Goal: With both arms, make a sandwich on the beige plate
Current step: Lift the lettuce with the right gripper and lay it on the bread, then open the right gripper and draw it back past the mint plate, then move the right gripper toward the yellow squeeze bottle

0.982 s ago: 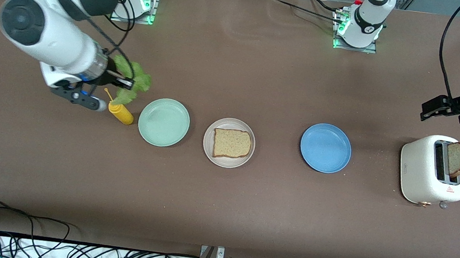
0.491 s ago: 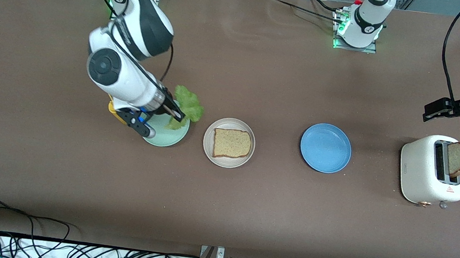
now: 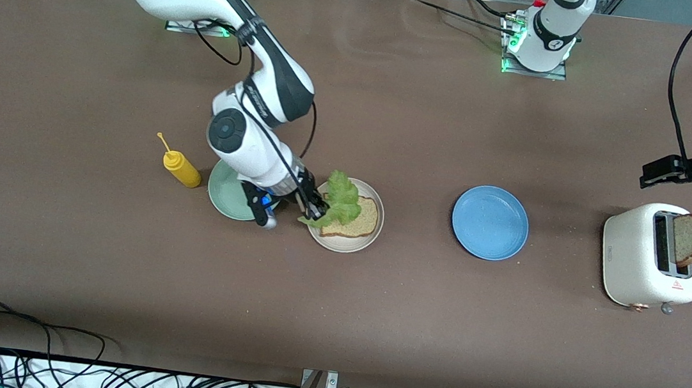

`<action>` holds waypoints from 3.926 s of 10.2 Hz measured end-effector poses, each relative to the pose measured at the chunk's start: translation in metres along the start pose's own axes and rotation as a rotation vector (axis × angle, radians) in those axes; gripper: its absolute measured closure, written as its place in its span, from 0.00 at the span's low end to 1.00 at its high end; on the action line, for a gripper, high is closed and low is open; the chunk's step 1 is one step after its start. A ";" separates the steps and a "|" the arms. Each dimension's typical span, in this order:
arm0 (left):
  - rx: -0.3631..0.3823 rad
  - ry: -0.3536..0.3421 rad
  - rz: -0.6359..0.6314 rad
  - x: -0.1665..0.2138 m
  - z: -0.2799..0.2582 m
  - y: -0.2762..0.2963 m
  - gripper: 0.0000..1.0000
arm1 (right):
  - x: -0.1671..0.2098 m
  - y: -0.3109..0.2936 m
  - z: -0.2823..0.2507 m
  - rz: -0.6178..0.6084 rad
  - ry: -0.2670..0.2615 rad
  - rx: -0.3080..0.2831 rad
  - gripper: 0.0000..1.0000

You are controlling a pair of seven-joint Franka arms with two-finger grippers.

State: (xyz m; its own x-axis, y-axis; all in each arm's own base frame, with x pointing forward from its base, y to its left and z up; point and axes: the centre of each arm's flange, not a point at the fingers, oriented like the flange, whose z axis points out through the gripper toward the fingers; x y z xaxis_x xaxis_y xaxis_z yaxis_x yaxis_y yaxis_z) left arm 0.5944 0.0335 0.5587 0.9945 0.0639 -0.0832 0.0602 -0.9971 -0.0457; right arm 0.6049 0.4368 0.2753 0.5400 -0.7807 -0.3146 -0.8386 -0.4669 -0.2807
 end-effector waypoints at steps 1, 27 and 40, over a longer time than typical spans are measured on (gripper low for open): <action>-0.001 0.000 -0.005 0.005 0.006 -0.006 0.00 | -0.003 0.003 0.020 0.023 -0.003 0.022 0.97; 0.058 0.047 0.116 0.056 0.099 -0.138 0.00 | 0.157 0.073 -0.332 -0.784 0.026 -0.470 0.00; 0.044 0.024 0.100 0.053 0.185 -0.175 0.01 | 0.303 0.186 -0.359 -1.181 -0.069 -0.485 0.00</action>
State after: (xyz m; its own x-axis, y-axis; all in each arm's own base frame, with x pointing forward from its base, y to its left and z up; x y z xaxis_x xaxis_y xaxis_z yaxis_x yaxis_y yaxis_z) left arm 0.6208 0.2194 0.3781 0.9971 -0.0378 -0.0657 -0.0432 -0.9957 -0.0821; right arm 0.5861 -0.0360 0.4533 0.9623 0.2260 -0.1514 0.2181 -0.9736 -0.0671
